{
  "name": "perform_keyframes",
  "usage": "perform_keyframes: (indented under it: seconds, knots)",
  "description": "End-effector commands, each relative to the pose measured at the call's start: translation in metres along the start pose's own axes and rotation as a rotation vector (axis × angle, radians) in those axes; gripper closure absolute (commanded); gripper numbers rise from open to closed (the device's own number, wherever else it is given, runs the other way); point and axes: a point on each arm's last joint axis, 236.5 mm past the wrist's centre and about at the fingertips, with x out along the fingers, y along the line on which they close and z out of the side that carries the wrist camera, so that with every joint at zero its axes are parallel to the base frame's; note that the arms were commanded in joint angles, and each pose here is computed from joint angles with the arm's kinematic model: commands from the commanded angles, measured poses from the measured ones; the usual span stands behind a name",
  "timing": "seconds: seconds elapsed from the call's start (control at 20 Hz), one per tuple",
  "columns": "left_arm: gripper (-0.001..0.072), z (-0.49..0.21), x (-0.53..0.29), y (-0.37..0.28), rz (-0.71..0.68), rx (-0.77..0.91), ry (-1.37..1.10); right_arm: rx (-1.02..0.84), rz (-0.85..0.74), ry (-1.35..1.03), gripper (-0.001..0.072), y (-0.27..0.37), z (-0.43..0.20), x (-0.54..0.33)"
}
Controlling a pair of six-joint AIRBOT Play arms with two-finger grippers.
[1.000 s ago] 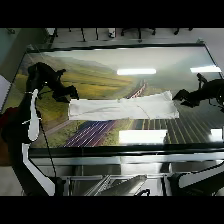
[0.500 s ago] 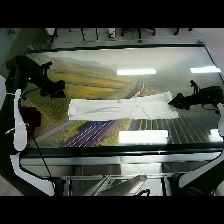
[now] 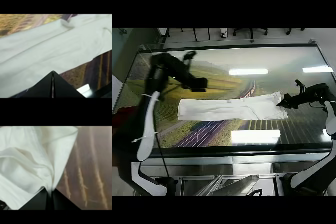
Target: Fold the shirts.
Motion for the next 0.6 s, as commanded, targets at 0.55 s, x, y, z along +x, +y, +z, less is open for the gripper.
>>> perform_keyframes:
  seconds: [0.55]
  knots:
    - [0.0694,-0.023,0.228,-0.146,-0.146,0.151,-0.032,-0.336,0.044,-0.247,0.0688,0.211,-0.012,-0.193]
